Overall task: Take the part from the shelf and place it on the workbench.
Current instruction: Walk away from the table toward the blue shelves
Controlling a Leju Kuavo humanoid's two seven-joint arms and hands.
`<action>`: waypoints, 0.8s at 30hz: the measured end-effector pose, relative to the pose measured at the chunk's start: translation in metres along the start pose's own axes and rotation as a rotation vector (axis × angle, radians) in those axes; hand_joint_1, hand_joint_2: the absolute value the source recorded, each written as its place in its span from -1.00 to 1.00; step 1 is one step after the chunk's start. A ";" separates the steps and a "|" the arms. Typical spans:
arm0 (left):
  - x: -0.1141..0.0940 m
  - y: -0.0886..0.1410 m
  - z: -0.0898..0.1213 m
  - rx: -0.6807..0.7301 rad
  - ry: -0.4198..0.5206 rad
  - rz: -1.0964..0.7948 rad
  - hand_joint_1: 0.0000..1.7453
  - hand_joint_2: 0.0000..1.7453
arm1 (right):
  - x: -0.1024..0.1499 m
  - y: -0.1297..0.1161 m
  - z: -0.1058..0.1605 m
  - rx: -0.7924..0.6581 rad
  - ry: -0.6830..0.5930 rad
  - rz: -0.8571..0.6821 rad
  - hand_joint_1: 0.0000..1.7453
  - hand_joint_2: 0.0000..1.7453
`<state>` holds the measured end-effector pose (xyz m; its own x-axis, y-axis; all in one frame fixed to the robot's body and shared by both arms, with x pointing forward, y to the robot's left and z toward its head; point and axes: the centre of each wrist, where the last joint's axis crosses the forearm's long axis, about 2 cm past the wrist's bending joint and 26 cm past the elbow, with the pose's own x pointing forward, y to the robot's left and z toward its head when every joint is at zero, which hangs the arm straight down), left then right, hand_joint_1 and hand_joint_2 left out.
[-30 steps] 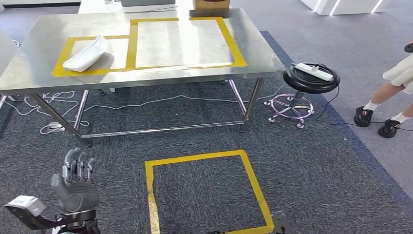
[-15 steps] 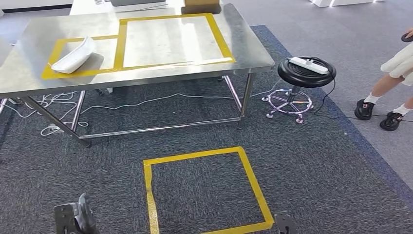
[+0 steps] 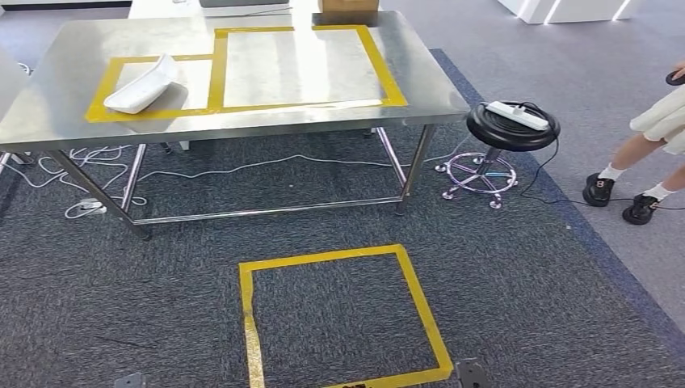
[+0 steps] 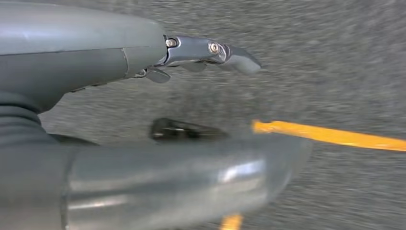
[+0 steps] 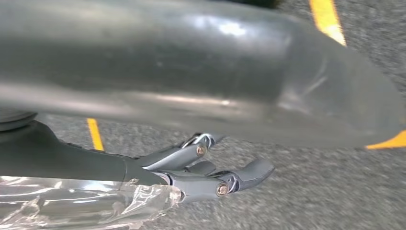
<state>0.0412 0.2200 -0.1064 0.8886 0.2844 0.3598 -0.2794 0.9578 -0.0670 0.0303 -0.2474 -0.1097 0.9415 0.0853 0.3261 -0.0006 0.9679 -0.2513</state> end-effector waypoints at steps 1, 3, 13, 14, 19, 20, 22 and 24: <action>-0.002 -0.001 0.001 -0.002 0.017 -0.010 -1.00 1.00 | 0.000 0.000 0.000 0.007 0.003 0.004 -1.00 -1.00; -0.004 -0.003 0.001 -0.003 0.037 -0.021 -1.00 1.00 | 0.000 0.000 0.000 0.018 0.003 0.008 -1.00 -1.00; -0.007 -0.008 0.003 -0.024 0.119 -0.192 -1.00 1.00 | 0.001 0.001 0.000 0.011 -0.006 0.054 -1.00 -1.00; -0.008 -0.009 0.003 -0.034 0.123 -0.199 -1.00 1.00 | 0.000 0.001 0.000 0.009 -0.007 0.058 -1.00 -1.00; -0.010 -0.011 0.004 -0.131 0.088 -0.197 -1.00 1.00 | 0.001 0.001 0.000 0.010 -0.027 0.066 -1.00 -1.00; -0.010 -0.012 0.004 -0.163 0.072 -0.187 -1.00 1.00 | 0.001 0.001 0.000 0.011 -0.033 0.066 -1.00 -1.00; -0.012 -0.012 0.005 -0.218 0.047 -0.164 -1.00 1.00 | 0.001 0.000 0.000 0.011 -0.043 0.065 -1.00 -1.00; -0.015 -0.011 0.006 -0.246 0.037 -0.148 -1.00 1.00 | 0.000 0.000 0.000 0.012 -0.047 0.065 -1.00 -1.00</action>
<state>0.0293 0.2047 -0.1056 0.9272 0.1379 0.3482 -0.0535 0.9690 -0.2413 0.0305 -0.2468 -0.1096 0.9225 0.1590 0.3518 -0.0657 0.9626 -0.2628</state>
